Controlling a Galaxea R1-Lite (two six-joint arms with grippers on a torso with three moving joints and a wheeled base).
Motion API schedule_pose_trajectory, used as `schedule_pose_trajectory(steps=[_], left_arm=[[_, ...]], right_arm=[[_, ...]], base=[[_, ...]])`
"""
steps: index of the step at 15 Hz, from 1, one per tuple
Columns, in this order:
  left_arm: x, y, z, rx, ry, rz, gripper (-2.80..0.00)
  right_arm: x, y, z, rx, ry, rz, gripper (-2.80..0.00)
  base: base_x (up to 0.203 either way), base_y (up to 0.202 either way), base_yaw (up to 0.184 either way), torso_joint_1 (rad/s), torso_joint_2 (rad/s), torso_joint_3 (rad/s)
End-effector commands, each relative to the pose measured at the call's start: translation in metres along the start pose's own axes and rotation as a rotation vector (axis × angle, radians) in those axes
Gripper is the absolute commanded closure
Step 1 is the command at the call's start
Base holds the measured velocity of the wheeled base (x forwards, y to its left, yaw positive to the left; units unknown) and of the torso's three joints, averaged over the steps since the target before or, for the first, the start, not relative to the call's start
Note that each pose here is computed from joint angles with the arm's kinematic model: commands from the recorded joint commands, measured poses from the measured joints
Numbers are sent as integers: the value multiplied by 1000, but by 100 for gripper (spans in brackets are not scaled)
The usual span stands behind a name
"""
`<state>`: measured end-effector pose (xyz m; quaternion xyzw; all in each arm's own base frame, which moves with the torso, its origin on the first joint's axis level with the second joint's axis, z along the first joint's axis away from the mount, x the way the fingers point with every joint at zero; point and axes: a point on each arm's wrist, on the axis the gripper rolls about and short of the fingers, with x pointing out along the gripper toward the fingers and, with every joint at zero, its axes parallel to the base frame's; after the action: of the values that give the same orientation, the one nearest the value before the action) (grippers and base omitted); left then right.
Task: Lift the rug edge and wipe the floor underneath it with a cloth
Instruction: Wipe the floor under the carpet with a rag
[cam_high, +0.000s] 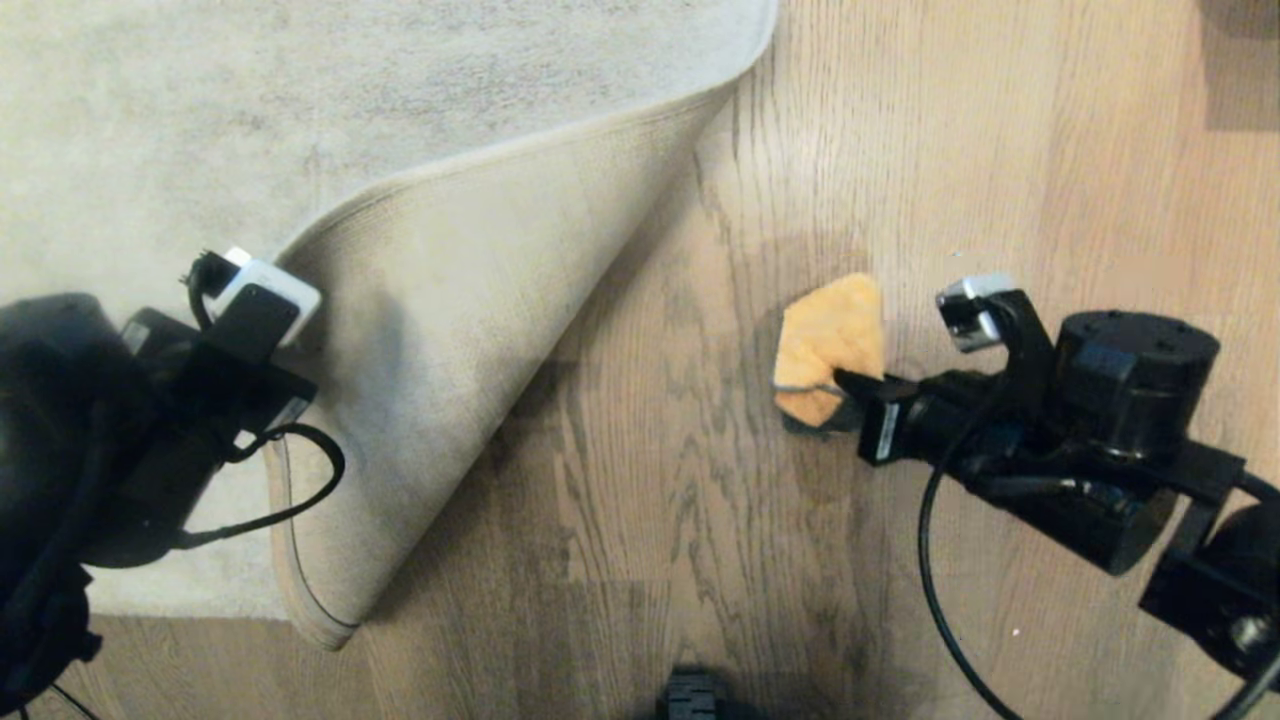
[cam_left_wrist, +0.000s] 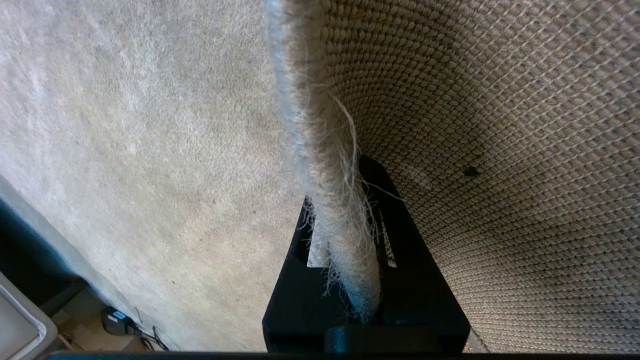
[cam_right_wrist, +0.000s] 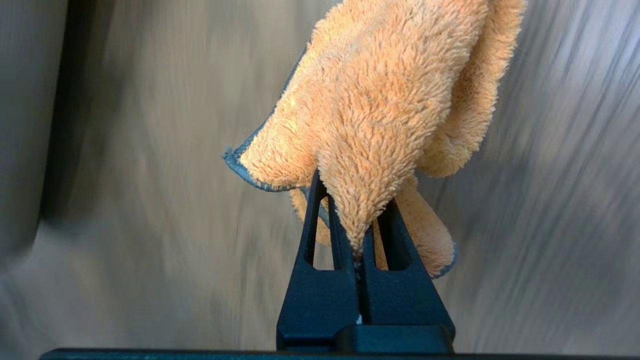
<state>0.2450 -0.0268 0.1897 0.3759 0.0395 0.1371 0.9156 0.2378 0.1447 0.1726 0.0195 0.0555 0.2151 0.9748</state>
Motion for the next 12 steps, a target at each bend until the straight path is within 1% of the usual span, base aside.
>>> schedule_pose_trajectory(steps=[1,4,7,9,12], left_arm=[[1,-1,0,4,2,2,0],[1,-1,-1,5,3,0,0],[0,-2,-2,7,7,-3,0],[0,-2,-3,9,10,-4,0],[-1,-4,-6,15,19,-13,0]], right_arm=[[-25,8,-32,-11,56,48,0],[-16,26,-72,-27,101,116,0],[-1,52,-108,-37,103,194,0],[16,74,-115,-34,62,227,0],[44,90,-121,-25,22,238,0]], base=[[0,0,0,0,0,0],[0,0,0,0,0,0],[0,0,0,0,0,0],[0,0,0,0,0,0],[0,0,0,0,0,0]])
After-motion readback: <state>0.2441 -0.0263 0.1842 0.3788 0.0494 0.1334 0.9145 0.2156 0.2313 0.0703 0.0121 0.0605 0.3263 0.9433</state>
